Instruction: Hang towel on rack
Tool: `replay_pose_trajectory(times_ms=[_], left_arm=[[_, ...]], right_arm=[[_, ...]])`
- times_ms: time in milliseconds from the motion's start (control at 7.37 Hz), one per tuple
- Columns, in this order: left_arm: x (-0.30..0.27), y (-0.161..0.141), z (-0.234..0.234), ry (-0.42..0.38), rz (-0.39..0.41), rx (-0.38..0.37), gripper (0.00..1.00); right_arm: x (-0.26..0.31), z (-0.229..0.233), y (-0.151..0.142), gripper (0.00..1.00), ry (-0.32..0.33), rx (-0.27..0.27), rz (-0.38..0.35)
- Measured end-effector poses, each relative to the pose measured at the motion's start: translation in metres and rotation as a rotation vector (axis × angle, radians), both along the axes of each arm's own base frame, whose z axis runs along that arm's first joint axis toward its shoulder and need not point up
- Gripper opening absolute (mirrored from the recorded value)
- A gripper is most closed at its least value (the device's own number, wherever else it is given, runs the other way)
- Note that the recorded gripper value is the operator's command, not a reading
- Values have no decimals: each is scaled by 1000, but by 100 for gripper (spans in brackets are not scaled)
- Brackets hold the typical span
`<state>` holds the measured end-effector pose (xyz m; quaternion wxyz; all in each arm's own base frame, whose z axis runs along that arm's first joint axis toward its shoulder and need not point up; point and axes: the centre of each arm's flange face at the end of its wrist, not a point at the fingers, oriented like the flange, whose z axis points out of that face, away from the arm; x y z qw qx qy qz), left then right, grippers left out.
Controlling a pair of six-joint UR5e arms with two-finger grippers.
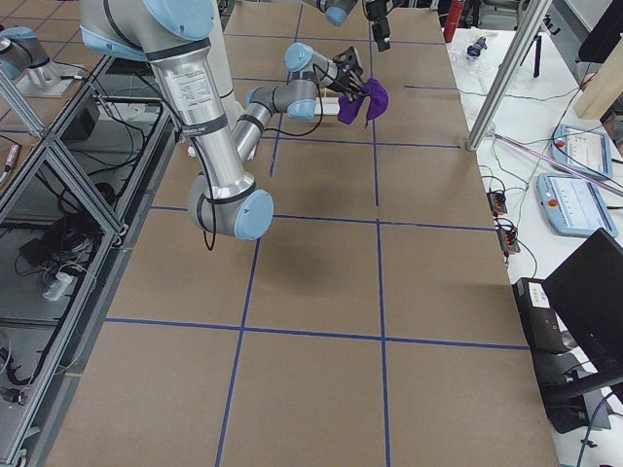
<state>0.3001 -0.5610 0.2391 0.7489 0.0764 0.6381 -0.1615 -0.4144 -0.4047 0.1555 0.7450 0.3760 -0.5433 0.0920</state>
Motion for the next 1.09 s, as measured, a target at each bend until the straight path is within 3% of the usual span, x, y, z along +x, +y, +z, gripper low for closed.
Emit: replay_pose_trajectory(times_ms=[271, 407, 1086], left_arm=[[43, 17, -52, 122, 18, -176, 100], [56, 24, -67, 156, 19, -225, 100], [107, 52, -104, 210, 87, -307, 98]], right_arm=[[-18, -11, 30, 0, -22, 18, 32], [-23, -14, 42, 0, -30, 26, 39], [-22, -24, 59, 0, -55, 40, 47]])
